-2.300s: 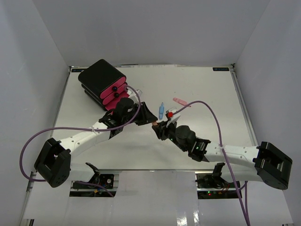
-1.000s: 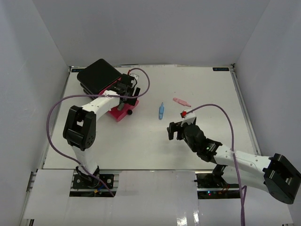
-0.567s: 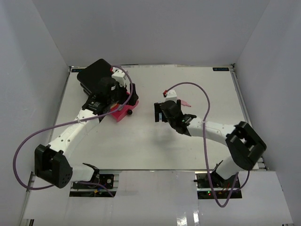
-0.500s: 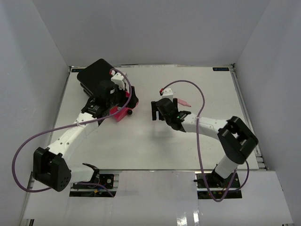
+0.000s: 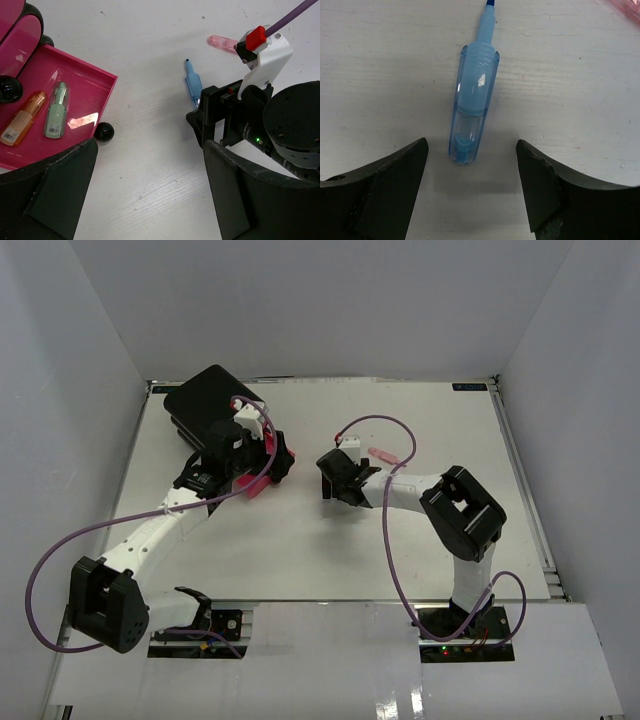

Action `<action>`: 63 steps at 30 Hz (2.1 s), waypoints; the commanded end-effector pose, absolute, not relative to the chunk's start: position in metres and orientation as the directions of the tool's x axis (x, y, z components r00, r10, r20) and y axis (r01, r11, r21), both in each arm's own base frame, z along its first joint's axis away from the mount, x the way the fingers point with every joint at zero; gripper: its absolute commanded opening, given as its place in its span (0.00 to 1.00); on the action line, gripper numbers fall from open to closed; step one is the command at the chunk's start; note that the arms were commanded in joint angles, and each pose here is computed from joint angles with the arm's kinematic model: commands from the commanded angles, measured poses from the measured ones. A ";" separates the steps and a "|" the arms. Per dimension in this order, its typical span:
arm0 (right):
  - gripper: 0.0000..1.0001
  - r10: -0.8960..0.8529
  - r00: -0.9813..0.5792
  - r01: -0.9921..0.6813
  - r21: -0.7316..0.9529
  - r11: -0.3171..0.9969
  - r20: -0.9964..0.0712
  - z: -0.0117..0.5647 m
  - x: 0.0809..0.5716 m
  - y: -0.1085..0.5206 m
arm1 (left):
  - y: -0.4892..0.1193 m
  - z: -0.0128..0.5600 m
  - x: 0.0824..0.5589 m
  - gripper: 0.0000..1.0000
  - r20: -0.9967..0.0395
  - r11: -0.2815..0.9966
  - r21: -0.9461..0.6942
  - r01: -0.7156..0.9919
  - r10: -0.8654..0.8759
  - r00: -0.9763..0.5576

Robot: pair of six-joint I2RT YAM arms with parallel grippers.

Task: Sort the stationery into containers
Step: Pick up the pen from the center of the board.

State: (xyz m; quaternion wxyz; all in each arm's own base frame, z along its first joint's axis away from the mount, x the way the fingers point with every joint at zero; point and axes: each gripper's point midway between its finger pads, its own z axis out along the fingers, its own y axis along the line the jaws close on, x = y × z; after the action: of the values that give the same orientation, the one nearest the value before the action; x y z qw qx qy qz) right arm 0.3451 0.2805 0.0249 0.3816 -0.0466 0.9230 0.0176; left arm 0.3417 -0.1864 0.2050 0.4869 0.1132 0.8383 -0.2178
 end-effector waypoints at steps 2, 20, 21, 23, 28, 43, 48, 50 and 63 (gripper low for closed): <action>0.76 -0.033 -0.719 -0.043 -0.003 0.999 -0.694 0.022 0.344 0.274 | -0.189 0.227 0.342 0.98 -0.888 0.865 -0.271 0.423 -0.054 -0.458; 0.34 -0.056 -0.740 -0.046 -0.032 0.998 -0.670 0.009 0.321 0.250 | -0.191 0.219 0.342 0.98 -0.878 0.863 -0.275 0.424 -0.045 -0.476; 0.31 -0.062 -0.740 -0.052 -0.035 0.998 -0.669 0.009 0.319 0.248 | -0.191 0.219 0.342 0.98 -0.877 0.862 -0.277 0.425 -0.046 -0.477; 0.26 -0.062 -0.728 -0.063 -0.024 0.998 -0.683 0.015 0.318 0.247 | -0.192 0.219 0.341 0.98 -0.876 0.859 -0.279 0.429 -0.045 -0.480; 0.22 -0.123 -0.713 -0.137 -0.035 0.990 -0.690 0.026 0.306 0.237 | -0.195 0.214 0.341 0.98 -0.868 0.852 -0.290 0.436 -0.043 -0.495; 0.23 -0.240 -0.655 -0.364 0.021 0.931 -0.717 0.104 0.266 0.233 | -0.205 0.209 0.336 0.98 -0.845 0.822 -0.338 0.458 -0.051 -0.532; 0.23 -0.209 -0.592 -0.469 0.122 0.875 -0.778 0.134 0.255 0.249 | -0.216 0.213 0.328 0.98 -0.826 0.778 -0.403 0.481 -0.084 -0.557; 0.23 -0.201 -0.573 -0.500 0.145 0.854 -0.795 0.145 0.252 0.255 | -0.223 0.209 0.320 0.98 -0.799 0.745 -0.452 0.491 -0.095 -0.593; 0.23 -0.163 -0.478 -0.591 0.178 0.787 -0.863 0.206 0.245 0.265 | -0.253 0.174 0.271 0.93 -0.492 0.534 -0.790 0.300 -0.262 -0.830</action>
State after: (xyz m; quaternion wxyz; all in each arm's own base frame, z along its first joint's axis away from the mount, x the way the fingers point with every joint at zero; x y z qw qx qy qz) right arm 0.2441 0.2519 0.1655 0.4248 -0.2140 0.8572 0.1976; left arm 0.2736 -0.2372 0.1447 0.2953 0.0176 0.8569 -0.4221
